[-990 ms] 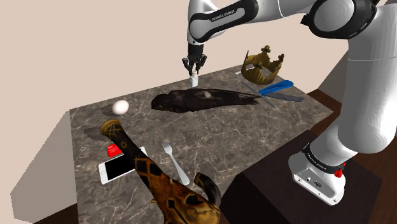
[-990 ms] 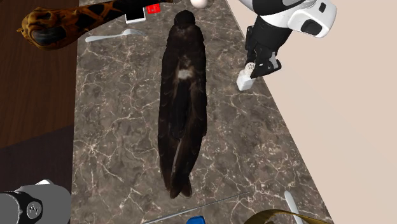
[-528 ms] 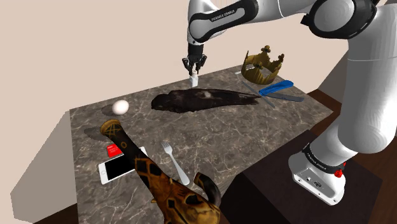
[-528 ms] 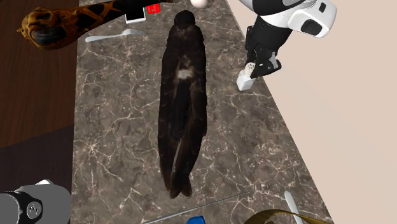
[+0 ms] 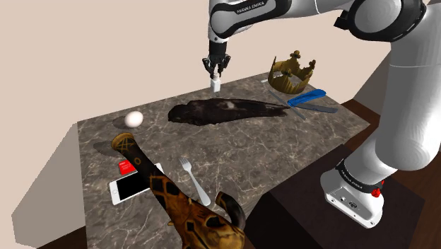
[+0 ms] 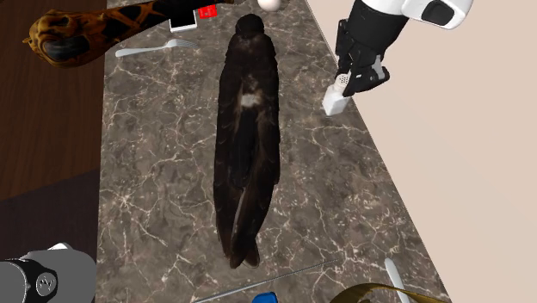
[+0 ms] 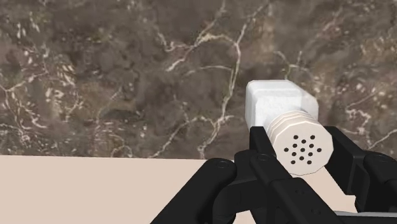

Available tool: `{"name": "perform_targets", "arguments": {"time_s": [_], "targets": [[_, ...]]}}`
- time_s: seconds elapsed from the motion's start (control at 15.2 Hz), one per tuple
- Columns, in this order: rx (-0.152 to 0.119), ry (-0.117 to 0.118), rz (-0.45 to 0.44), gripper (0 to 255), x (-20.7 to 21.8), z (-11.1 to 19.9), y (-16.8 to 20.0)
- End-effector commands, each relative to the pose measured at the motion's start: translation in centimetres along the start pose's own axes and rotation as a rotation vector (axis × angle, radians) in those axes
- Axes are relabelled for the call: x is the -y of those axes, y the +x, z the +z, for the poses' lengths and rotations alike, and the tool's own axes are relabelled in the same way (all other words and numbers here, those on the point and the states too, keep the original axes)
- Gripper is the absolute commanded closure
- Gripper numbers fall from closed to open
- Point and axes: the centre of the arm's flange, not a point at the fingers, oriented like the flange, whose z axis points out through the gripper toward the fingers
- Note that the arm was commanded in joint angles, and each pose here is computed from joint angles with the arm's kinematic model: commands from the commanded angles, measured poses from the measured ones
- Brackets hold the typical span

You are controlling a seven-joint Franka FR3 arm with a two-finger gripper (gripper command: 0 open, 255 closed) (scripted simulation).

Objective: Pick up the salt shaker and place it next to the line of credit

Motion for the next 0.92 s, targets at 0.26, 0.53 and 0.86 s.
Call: {"name": "perform_targets", "arguments": {"time_s": [0.26,0.53,0.86], "targets": [[0.0,0.0,0.0,255,0.0,-3.2,0.0],[0.0,0.0,0.0,255,0.0,-5.4,0.0],[0.0,0.0,0.0,255,0.0,-8.0,-0.1]]}}
